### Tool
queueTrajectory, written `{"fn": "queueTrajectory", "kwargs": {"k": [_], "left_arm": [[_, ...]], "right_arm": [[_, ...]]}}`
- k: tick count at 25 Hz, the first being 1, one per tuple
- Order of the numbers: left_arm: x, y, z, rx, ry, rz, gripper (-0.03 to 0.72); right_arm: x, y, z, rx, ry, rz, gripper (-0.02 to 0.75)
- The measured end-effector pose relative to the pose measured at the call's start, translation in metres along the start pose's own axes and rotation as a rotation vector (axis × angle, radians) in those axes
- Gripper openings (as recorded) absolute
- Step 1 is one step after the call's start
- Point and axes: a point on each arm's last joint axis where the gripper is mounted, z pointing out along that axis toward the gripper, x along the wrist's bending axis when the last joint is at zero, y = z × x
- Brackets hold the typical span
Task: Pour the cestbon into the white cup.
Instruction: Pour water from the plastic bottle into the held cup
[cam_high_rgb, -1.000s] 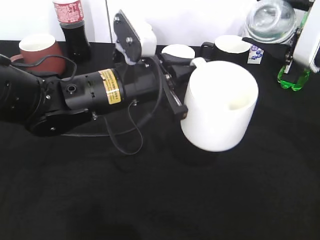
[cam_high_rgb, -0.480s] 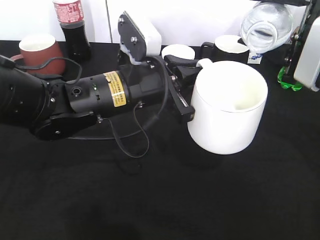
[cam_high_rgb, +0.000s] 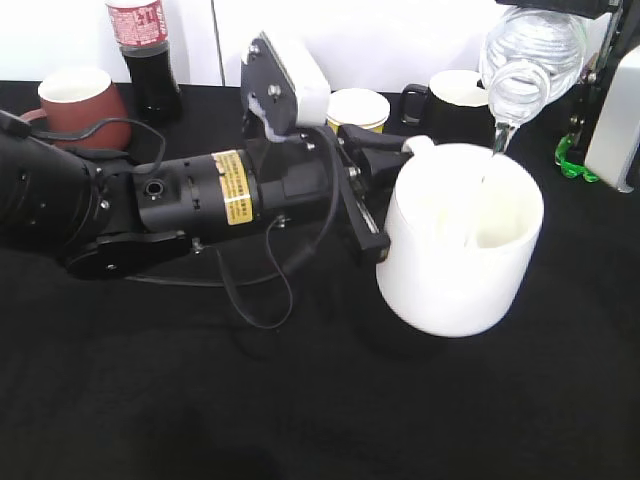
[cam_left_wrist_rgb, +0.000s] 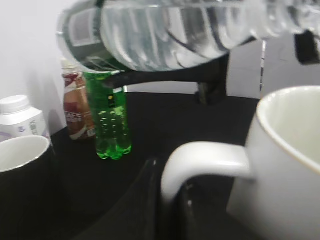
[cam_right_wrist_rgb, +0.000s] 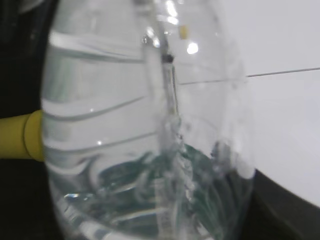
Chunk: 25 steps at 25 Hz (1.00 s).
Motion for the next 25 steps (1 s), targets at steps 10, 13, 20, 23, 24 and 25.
{"fn": "queueTrajectory", "kwargs": {"k": [10, 13, 20, 23, 24, 25], "left_arm": [[-0.0022, -0.0009, 0.0000, 0.009, -0.024, 0.015, 0.037], [-0.0022, -0.0009, 0.0000, 0.010, -0.024, 0.015, 0.037], [-0.0019, -0.0014, 0.0000, 0.016, -0.021, 0.015, 0.037], [-0.0020, -0.0014, 0.0000, 0.016, -0.022, 0.016, 0.037], [-0.0020, -0.0014, 0.0000, 0.016, -0.022, 0.016, 0.037], [-0.0020, -0.0015, 0.0000, 0.016, -0.022, 0.016, 0.037]], "right_arm": [[-0.0002, 0.0002, -0.0001, 0.000, -0.001, -0.039, 0.489], [-0.0005, 0.0003, -0.0002, 0.000, -0.001, -0.055, 0.489], [-0.0006, 0.0004, -0.0002, -0.001, -0.002, -0.105, 0.489], [-0.0006, 0.0004, -0.0002, -0.001, -0.002, -0.125, 0.489], [-0.0006, 0.0004, -0.0002, 0.000, -0.002, -0.134, 0.489], [-0.0006, 0.0004, -0.0002, 0.000, -0.002, -0.139, 0.489]]}}
